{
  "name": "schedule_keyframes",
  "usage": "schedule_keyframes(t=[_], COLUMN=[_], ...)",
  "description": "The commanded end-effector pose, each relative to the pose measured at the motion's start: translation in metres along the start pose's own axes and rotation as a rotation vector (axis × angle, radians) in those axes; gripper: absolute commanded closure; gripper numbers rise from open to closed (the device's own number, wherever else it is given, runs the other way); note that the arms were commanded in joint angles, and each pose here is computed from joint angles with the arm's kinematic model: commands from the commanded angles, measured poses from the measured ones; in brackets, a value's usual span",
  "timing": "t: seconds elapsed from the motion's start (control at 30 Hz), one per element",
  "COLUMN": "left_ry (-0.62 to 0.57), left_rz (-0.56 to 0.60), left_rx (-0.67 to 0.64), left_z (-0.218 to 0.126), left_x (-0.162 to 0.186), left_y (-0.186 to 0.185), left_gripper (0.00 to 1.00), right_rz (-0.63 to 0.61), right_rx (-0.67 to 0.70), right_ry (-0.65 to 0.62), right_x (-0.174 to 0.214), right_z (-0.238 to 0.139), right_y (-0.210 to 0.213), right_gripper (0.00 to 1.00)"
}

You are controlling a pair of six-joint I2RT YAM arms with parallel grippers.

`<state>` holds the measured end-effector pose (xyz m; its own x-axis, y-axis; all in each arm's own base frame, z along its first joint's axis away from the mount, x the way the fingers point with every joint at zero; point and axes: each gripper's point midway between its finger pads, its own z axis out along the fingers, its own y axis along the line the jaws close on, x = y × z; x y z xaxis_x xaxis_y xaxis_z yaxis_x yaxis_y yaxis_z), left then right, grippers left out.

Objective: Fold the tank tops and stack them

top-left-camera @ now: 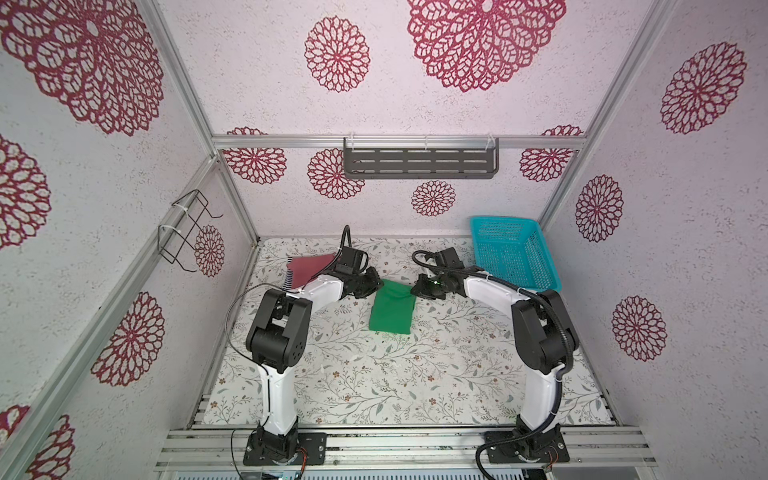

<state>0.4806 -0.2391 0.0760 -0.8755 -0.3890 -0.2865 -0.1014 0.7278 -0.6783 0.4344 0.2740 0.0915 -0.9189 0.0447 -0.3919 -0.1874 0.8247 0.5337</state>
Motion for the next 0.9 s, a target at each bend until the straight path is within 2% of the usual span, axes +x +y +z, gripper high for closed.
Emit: schedule_keyframes(t=[0.0,0.03,0.1,0.13,0.2,0.3,0.37,0.5,0.67,0.73,0.8,0.87], left_ry=[-0.032,-0.049,-0.083,-0.098,-0.103,-0.09,-0.08,-0.054,-0.069,-0.071,-0.073,-0.08], left_rz=[0.037,0.05,0.075,0.083,0.075,0.064,0.025,0.002,-0.034,-0.029,-0.021,-0.015], left_rx=[0.019,-0.003,-0.03,-0.044,-0.058,-0.106,-0.084,-0.121,-0.127,-0.12,-0.121,-0.121], left_z=[-0.019,-0.028,-0.05,-0.059,-0.062,-0.051,-0.039,-0.023,-0.017,-0.019,-0.023,-0.027], left_x=[-0.027,-0.03,-0.035,-0.033,-0.02,0.004,0.015,0.033,0.041,0.042,0.042,0.042], left_y=[-0.007,-0.006,-0.011,-0.013,-0.01,0.005,0.012,0.028,0.043,0.039,0.036,0.035], left_gripper=[0.42,0.39,0.37,0.37,0.37,0.37,0.37,0.38,0.37,0.33,0.29,0.25], right_rz=[-0.082,-0.103,-0.13,-0.135,-0.118,-0.105,-0.091,-0.049,-0.099,-0.131,-0.163,-0.194], right_rx=[0.03,0.046,0.067,0.058,0.006,-0.074,-0.109,-0.142,-0.15,-0.15,-0.161,-0.161], right_ry=[-0.042,-0.062,-0.099,-0.118,-0.135,-0.122,-0.107,-0.089,-0.027,-0.034,-0.07,-0.112], right_x=[-0.023,-0.028,-0.034,-0.035,-0.026,-0.004,0.008,0.025,0.033,0.028,0.018,0.009], right_z=[-0.022,-0.029,-0.045,-0.051,-0.053,-0.039,-0.024,0.005,0.044,0.037,0.014,-0.016], right_y=[0.004,0.006,0.01,0.016,0.03,0.053,0.058,0.044,0.029,0.034,0.045,0.054], right_gripper=[0.59,0.53,0.5,0.51,0.58,0.71,0.76,0.8,0.81,0.8,0.77,0.7])
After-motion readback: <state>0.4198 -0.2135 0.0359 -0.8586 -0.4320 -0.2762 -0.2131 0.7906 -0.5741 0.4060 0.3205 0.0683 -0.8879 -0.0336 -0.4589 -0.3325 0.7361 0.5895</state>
